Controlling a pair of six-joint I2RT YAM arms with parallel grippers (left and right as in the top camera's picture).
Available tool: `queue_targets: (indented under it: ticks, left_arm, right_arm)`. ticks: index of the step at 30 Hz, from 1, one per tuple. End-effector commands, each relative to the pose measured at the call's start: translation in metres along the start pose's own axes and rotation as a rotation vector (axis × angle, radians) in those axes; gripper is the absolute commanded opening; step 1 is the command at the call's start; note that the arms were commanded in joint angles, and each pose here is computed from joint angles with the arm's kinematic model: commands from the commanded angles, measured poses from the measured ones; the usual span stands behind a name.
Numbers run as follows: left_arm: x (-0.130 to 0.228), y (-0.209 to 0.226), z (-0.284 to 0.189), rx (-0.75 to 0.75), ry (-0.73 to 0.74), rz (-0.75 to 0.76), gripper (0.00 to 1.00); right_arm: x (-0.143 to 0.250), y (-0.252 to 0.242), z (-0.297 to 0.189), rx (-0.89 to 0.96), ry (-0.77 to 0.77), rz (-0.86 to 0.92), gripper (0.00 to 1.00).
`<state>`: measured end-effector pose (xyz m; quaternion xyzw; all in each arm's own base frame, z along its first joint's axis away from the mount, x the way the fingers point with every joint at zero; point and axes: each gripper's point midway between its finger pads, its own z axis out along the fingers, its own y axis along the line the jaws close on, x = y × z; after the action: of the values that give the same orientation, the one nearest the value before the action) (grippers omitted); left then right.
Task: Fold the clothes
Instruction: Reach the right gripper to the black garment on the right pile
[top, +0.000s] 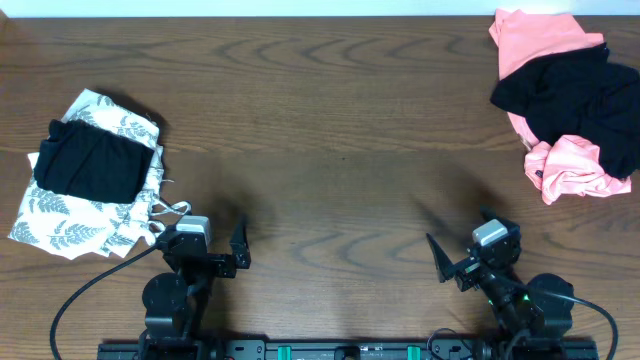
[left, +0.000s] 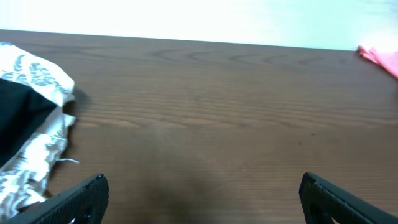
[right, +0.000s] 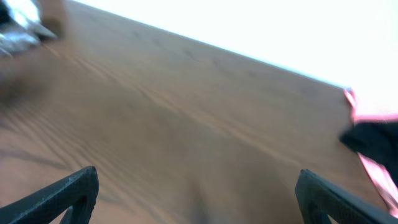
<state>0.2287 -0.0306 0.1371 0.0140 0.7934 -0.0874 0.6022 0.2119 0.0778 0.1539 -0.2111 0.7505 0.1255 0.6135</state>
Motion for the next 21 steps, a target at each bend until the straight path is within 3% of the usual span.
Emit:
queue_targets:
  ticks: [1, 6, 10, 16, 21]
  left_arm:
    - [0.006, -0.009, 0.003, 0.058, 0.005, -0.047, 0.98]
    - [-0.024, -0.026, -0.005, 0.15, -0.076, -0.06, 0.98]
    - [-0.055, -0.03, -0.016, 0.151, -0.104, -0.069, 0.98]
    - [-0.094, -0.016, -0.022, 0.027, 0.006, -0.09, 0.98]
    - [-0.111, -0.015, -0.003, -0.005, 0.193, -0.106, 0.98]
  right_arm:
    - [-0.017, 0.018, -0.001, -0.11, -0.075, 0.045, 0.99]
    - [-0.063, 0.003, -0.007, -0.045, -0.241, 0.109, 0.99]
    - [-0.088, -0.011, -0.009, 0.012, -0.26, 0.157, 0.99]
    - [-0.094, -0.043, 0.006, 0.135, -0.024, 0.337, 0.99]
    - [-0.119, -0.057, 0.034, 0.101, 0.127, 0.253, 0.99]
